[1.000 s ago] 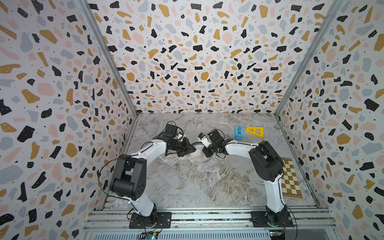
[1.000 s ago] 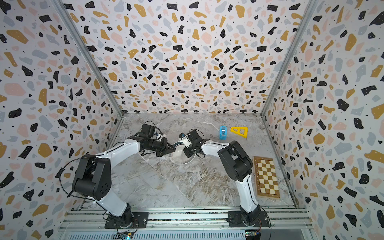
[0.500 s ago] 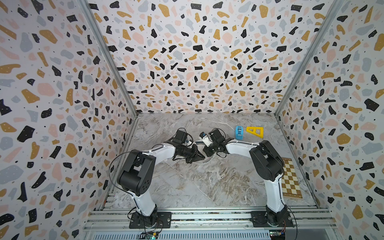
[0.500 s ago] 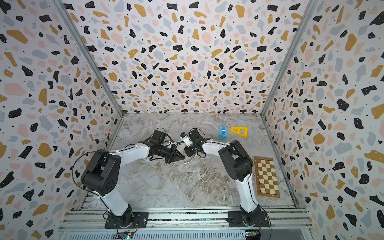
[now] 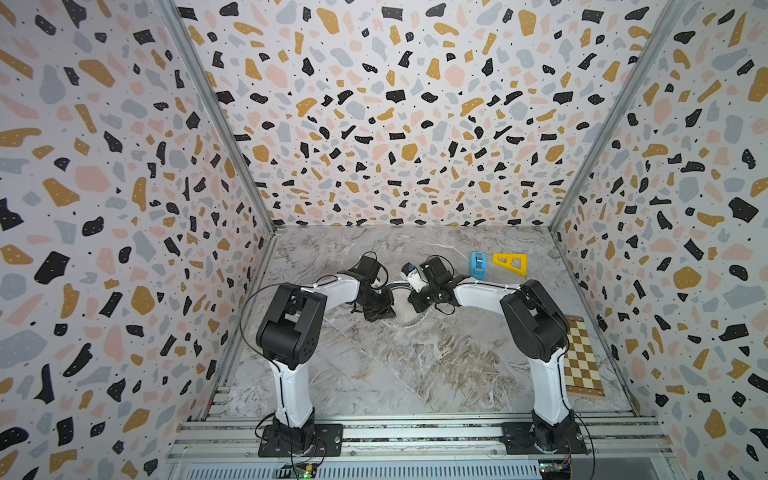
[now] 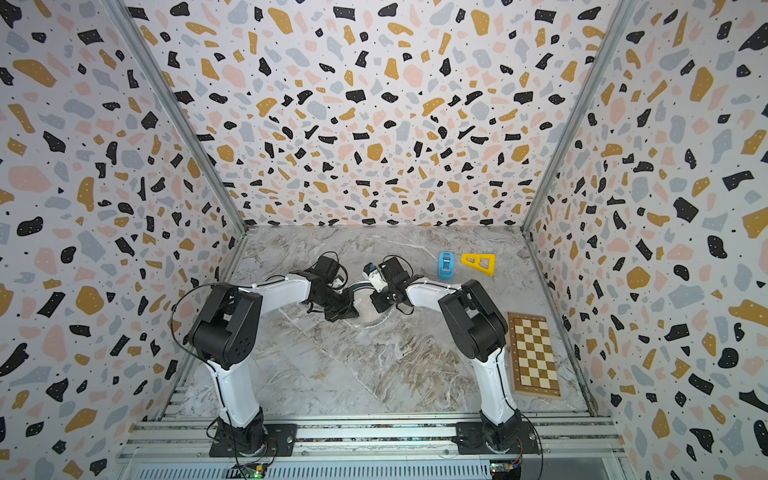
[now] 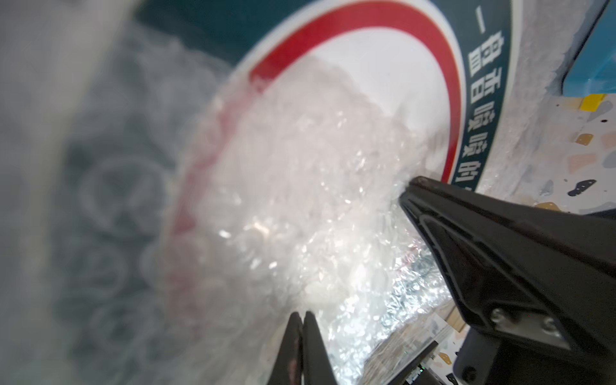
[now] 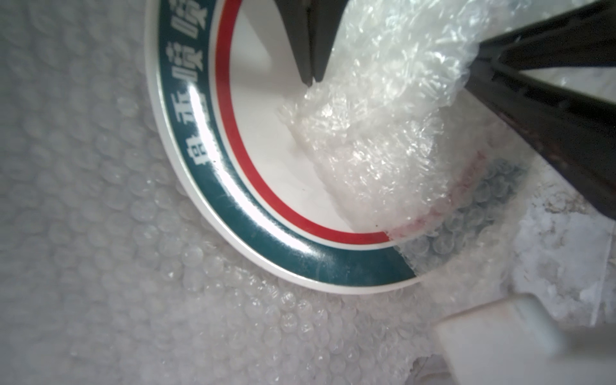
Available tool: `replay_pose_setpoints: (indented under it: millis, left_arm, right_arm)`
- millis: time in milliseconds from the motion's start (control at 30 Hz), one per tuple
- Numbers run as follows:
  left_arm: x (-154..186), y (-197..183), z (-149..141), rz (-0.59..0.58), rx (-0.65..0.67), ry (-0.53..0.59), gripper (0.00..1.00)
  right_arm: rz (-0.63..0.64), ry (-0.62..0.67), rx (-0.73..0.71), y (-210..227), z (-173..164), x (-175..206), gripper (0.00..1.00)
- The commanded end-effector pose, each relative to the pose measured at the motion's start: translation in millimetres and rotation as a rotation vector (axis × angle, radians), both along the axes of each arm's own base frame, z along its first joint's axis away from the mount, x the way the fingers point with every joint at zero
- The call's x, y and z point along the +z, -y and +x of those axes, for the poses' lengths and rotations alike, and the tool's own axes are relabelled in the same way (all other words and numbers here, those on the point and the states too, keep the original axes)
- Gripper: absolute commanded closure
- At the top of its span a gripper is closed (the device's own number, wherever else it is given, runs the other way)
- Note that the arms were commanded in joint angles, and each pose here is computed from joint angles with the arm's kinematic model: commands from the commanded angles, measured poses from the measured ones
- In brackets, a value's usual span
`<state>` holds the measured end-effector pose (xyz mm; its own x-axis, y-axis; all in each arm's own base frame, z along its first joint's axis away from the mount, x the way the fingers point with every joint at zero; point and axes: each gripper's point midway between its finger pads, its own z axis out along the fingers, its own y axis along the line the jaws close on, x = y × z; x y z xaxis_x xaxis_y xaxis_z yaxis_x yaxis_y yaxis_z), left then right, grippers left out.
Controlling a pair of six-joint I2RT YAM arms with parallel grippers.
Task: Wrap dinner plates in bubble wrap
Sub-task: Wrap the plate in the bubble wrap.
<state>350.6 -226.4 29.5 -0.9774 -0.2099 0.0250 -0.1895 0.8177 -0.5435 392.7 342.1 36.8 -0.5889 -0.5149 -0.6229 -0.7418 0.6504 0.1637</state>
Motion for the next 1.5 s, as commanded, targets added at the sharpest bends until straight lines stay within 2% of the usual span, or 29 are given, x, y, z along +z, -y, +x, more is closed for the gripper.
replay_pose_setpoints:
  millis: [0,167,233,300,367,500,600,767,833,1000,1200,1367,1467]
  left_arm:
    - [-16.6,-25.9,2.6,0.147,0.016,0.010,0.95]
    - [-25.6,-29.1,2.5,0.168,0.018,0.007,0.95]
    - [-28.4,-29.2,1.1,0.169,0.017,0.002,0.95]
    - [-31.3,-28.6,0.2,0.165,0.016,-0.006,0.96]
    - [-33.0,-26.4,-0.4,0.151,0.018,-0.013,0.96]
    - [-34.6,-22.9,-1.7,0.128,0.020,-0.024,0.96]
    - [-36.2,-21.4,-3.5,0.118,0.018,-0.034,0.96]
    - [-31.9,-15.7,-2.1,0.085,0.019,-0.032,0.96]
    - [-30.0,-12.5,-1.7,0.066,0.015,-0.035,0.96]
    - [-25.4,1.4,-2.3,-0.014,-0.017,-0.050,0.93]
    - [-21.6,14.1,-2.0,-0.090,-0.042,-0.067,0.92]
    - [-23.7,15.0,-3.2,-0.093,-0.044,-0.084,0.91]
    - [-25.0,15.0,-4.7,-0.093,-0.042,-0.094,0.88]
  right_arm:
    - [0.007,-0.013,-0.045,13.4,-2.2,13.9,1.00]
    - [0.032,0.000,-0.053,14.8,-3.7,26.3,0.98]
    - [0.043,0.013,-0.058,15.4,-2.6,33.6,0.91]
    - [0.056,0.030,-0.058,14.8,-1.8,43.3,0.70]
    - [0.064,0.046,-0.063,15.9,-1.5,53.3,0.65]
    - [0.101,0.061,-0.059,15.5,-6.1,74.8,0.65]
    - [0.137,0.014,-0.026,9.6,-20.3,76.0,0.69]
    - [0.165,-0.093,-0.002,-4.9,-36.2,50.7,0.84]
    - [0.176,-0.121,-0.006,-9.8,-34.8,42.0,0.86]
    - [0.173,-0.134,0.000,-18.5,-23.8,29.6,0.88]
    - [0.183,-0.105,0.003,-24.7,-12.8,34.2,0.89]
    - [0.203,-0.088,0.008,-27.1,-10.7,42.6,0.89]
    - [0.210,-0.085,0.011,-28.2,-10.6,42.0,0.89]
